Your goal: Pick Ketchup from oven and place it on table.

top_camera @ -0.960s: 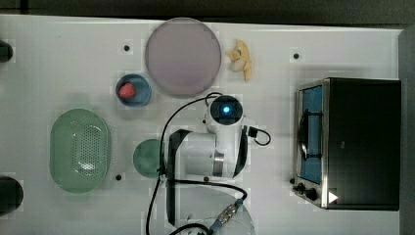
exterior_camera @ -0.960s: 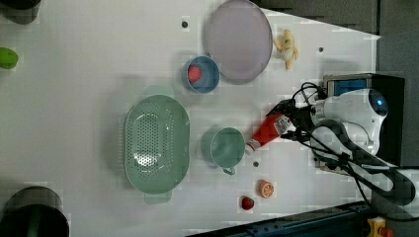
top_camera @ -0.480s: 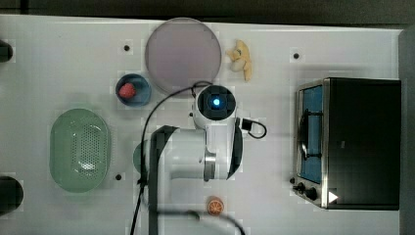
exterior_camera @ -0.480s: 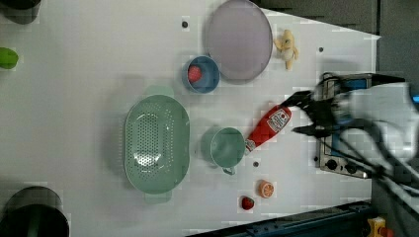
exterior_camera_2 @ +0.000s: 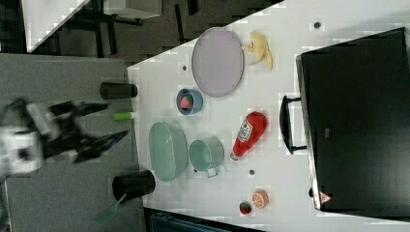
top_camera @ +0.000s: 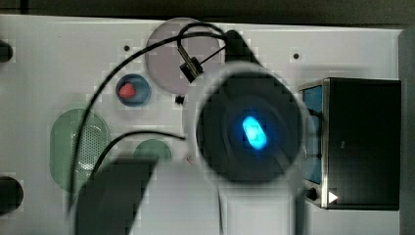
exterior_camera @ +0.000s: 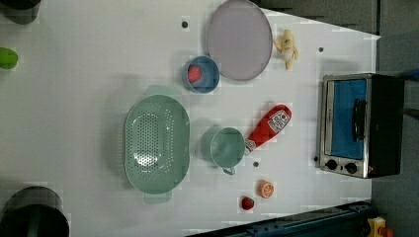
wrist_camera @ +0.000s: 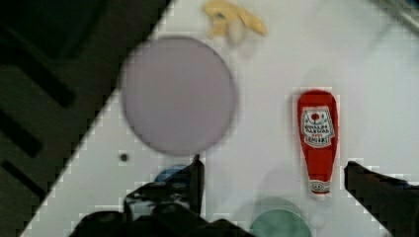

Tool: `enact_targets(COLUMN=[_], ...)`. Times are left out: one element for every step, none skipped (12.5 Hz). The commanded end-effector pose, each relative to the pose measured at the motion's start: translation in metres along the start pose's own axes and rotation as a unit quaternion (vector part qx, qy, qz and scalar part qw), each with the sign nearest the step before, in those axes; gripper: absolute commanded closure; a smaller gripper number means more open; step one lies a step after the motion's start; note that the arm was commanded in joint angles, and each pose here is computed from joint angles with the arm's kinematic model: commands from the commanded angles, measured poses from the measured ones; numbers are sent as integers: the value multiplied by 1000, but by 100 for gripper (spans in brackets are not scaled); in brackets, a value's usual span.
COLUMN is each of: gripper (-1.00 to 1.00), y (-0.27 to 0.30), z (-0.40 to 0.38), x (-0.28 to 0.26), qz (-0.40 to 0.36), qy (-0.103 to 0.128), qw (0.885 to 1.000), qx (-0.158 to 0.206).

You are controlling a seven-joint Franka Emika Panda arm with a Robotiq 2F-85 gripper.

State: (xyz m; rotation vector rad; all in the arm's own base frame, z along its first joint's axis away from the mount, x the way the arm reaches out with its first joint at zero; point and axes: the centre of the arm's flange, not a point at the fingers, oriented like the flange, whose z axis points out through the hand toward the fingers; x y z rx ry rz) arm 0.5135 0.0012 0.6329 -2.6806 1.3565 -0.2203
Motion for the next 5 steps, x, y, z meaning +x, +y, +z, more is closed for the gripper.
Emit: enact_targets(gripper=[-100, -100, -100, -100, -100], y=[13, 16, 18, 18, 18], z=[14, 7, 2, 1, 1], x=[0, -1, -1, 0, 0], qz=[21, 22, 24, 24, 24], qy=[-57, -65, -67, -66, -66], qw=[995, 993, 993, 993, 993], qx=[-82, -94, -96, -95, -94])
